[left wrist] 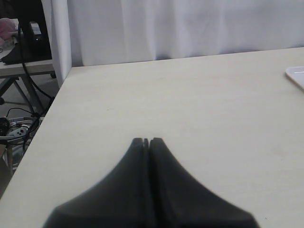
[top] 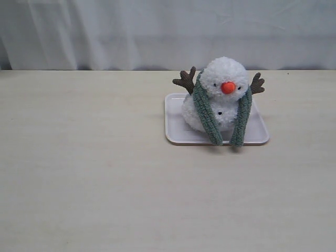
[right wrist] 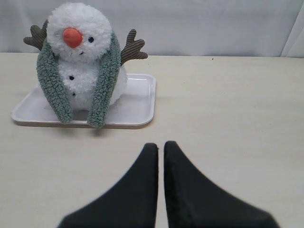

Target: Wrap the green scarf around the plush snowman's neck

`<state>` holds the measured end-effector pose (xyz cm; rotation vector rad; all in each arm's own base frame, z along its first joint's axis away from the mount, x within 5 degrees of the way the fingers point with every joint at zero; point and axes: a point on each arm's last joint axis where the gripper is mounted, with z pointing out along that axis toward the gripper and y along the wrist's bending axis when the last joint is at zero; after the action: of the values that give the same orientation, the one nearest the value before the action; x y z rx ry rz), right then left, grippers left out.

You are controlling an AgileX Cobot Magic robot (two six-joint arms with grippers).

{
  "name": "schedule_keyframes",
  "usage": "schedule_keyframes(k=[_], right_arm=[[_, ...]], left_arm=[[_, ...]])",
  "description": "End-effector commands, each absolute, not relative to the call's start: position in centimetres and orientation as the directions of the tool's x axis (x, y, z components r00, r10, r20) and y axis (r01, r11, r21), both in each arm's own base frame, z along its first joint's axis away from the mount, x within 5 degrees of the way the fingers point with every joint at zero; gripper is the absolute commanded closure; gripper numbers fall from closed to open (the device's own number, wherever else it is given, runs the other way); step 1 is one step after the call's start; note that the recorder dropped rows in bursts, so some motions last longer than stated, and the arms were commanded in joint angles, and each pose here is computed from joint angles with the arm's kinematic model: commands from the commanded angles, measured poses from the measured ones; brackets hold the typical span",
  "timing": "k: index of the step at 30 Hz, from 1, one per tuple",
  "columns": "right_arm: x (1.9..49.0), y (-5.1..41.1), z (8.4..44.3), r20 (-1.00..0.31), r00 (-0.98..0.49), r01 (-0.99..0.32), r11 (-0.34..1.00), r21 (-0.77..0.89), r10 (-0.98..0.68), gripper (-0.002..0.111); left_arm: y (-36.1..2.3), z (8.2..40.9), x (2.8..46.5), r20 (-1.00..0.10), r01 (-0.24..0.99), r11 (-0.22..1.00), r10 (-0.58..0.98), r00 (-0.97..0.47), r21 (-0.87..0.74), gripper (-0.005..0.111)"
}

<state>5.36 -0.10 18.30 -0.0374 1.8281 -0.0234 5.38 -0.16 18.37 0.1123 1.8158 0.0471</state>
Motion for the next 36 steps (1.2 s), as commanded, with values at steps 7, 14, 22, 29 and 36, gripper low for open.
schedule_keyframes(k=[7,14,22,29,36], right_arm=[[5.34,-0.14,18.17,-0.965,-0.259,-0.005,0.999,-0.042,-0.042,0.104],[5.33,-0.28,18.17,-0.965,-0.26,0.021,0.999,-0.042,-0.035,0.104],[5.33,-0.28,18.17,-0.965,-0.26,0.021,0.999,-0.042,-0.035,0.104],[5.33,-0.28,18.17,-0.965,-0.26,0.021,0.999,-0.042,-0.035,0.104],[5.33,-0.28,18.17,-0.965,-0.26,0.021,0.999,-0.042,-0.035,0.104]], left_arm=[[-0.16,18.4,5.39,-0.968,0.049,0.995,0.1,-0.23,0.091,0.107],[-0.16,18.4,5.39,-0.968,0.049,0.995,0.1,-0.23,0.091,0.107],[-0.17,18.4,5.39,-0.968,0.051,0.995,0.1,-0.23,0.091,0.107],[-0.68,18.4,5.35,-0.968,0.145,0.985,0.121,-0.22,0.091,0.107],[-0.75,18.4,5.34,-0.968,0.158,0.983,0.124,-0.218,0.091,0.107]])
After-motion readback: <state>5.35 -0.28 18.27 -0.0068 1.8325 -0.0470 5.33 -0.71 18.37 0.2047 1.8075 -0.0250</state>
